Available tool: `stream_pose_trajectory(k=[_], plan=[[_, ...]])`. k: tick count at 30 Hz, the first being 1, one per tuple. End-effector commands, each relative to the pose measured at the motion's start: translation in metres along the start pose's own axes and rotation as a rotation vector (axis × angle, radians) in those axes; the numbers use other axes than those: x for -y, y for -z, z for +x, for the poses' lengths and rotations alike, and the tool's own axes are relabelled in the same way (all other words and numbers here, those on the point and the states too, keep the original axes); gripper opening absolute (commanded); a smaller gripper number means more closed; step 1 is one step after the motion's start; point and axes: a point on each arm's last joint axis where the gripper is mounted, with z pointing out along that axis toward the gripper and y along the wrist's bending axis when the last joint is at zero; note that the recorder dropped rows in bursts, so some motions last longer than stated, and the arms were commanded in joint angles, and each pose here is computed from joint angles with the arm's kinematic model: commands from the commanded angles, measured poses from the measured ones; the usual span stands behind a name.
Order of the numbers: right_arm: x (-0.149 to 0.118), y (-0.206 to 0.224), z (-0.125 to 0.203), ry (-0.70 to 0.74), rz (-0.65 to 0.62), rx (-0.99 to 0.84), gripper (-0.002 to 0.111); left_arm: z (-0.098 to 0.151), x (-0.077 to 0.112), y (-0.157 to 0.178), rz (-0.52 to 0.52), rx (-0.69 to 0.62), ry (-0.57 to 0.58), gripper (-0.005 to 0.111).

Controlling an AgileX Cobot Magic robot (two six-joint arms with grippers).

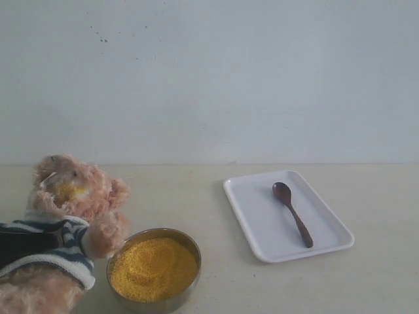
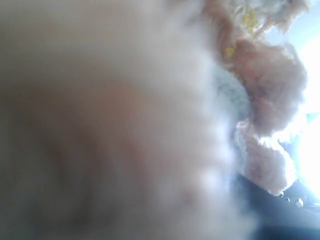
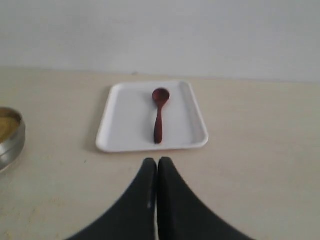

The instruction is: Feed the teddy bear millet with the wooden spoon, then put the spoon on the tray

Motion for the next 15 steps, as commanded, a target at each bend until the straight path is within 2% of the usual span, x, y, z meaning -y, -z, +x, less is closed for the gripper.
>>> stream_pose_trajectory(k=[1, 15], plan=[[-0.0027, -0.0002, 0.0082, -0.015, -0.029, -0.088, 0.000, -0.0013, 0.0042, 0.0009, 0.037, 0.018, -0.035, 0.004], [-0.0032, 0.0017, 0.0075, -0.025, -0.035, -0.074, 0.000, -0.0015, 0.0052, 0.0010, 0.048, 0.021, -0.071, 0.004]])
